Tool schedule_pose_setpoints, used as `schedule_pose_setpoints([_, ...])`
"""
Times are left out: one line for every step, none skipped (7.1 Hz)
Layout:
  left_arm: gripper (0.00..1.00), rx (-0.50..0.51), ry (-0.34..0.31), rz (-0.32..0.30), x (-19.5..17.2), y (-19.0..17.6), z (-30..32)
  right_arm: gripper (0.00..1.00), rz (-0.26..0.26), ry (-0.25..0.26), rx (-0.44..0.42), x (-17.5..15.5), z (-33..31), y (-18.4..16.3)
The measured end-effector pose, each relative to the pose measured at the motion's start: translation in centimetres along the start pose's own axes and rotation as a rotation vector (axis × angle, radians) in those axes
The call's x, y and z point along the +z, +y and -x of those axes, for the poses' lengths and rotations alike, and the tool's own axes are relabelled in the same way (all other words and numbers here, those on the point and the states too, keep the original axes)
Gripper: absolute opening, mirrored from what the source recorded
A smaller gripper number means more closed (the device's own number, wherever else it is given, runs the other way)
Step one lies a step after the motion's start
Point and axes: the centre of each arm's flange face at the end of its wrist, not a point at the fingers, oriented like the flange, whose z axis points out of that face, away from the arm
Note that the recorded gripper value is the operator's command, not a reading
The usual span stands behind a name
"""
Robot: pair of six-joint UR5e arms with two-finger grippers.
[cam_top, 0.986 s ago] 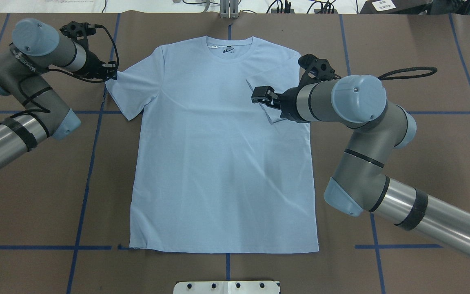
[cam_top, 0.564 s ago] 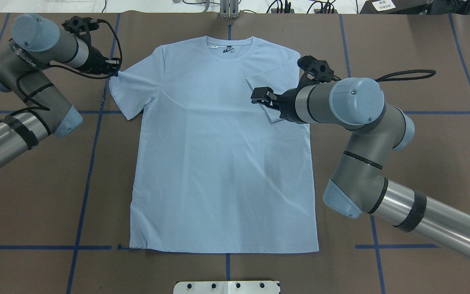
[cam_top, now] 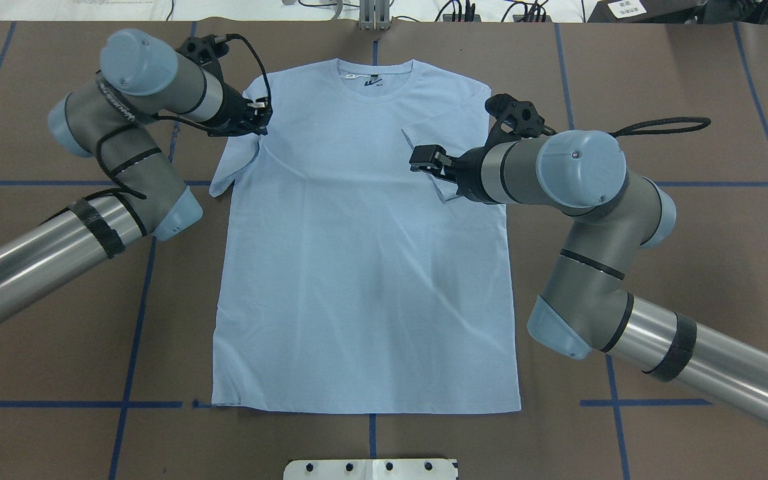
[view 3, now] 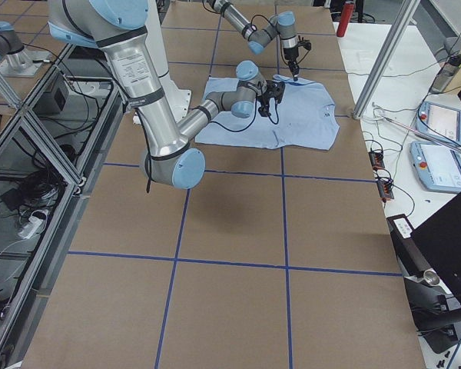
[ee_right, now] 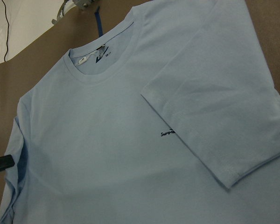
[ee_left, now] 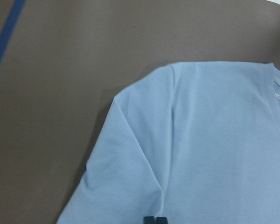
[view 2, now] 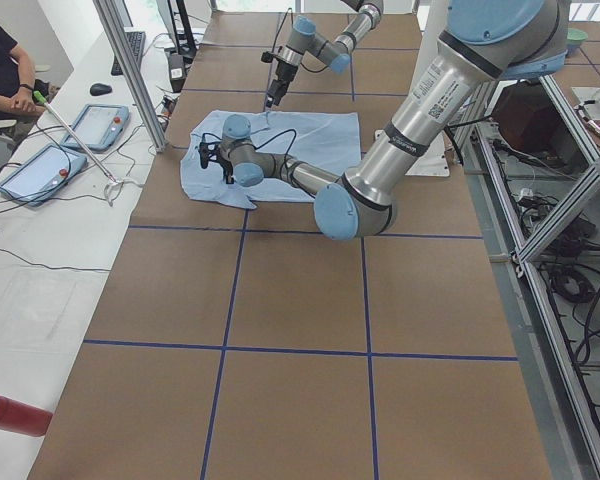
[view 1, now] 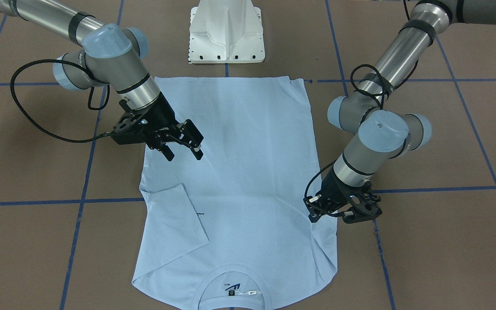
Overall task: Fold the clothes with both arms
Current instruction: 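Fold the other sleeve inward with the left gripper while the right withdraws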
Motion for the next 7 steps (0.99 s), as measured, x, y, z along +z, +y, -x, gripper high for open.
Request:
schedule_pose_setpoints([0.65, -0.029, -0.002, -0.031, 1.3, 0.2, -1.8, 1.00, -0.002, 0.001, -0.001, 0.1, -0.1, 0.1])
schedule_pose_setpoints([0.78, -0.043, 0.006, -0.047, 2.0, 0.2, -2.7, 1.00, -0.005, 0.001, -0.001, 0.1, -0.1, 0.3])
schedule_pose_setpoints([0.78, -0.046, 0.020, -0.053, 2.1, 0.3, -3.4, 1.00, -0.006, 0.000, -0.003, 0.1, 0.0, 0.4])
schedule_pose_setpoints([0.79, -0.055, 0.050, -0.055, 1.2, 0.6, -4.3, 1.00, -0.007, -0.001, -0.004, 0.0, 0.0, 0.5])
schedule_pose_setpoints([0.80, -0.068, 0.099, -0.050, -0.7, 1.9, -5.2, 1.00, -0.009, 0.004, -0.004, 0.0, -0.3, 0.7])
schedule_pose_setpoints([0.80, -0.067, 0.145, -0.036, -2.7, 4.0, -5.4, 1.00, -0.010, 0.016, -0.005, 0.0, -1.1, 1.4])
schedule_pose_setpoints([0.82, -0.054, 0.192, -0.004, -5.3, 6.2, -5.0, 0.99, -0.003, 0.030, -0.011, -0.5, -2.8, 3.0])
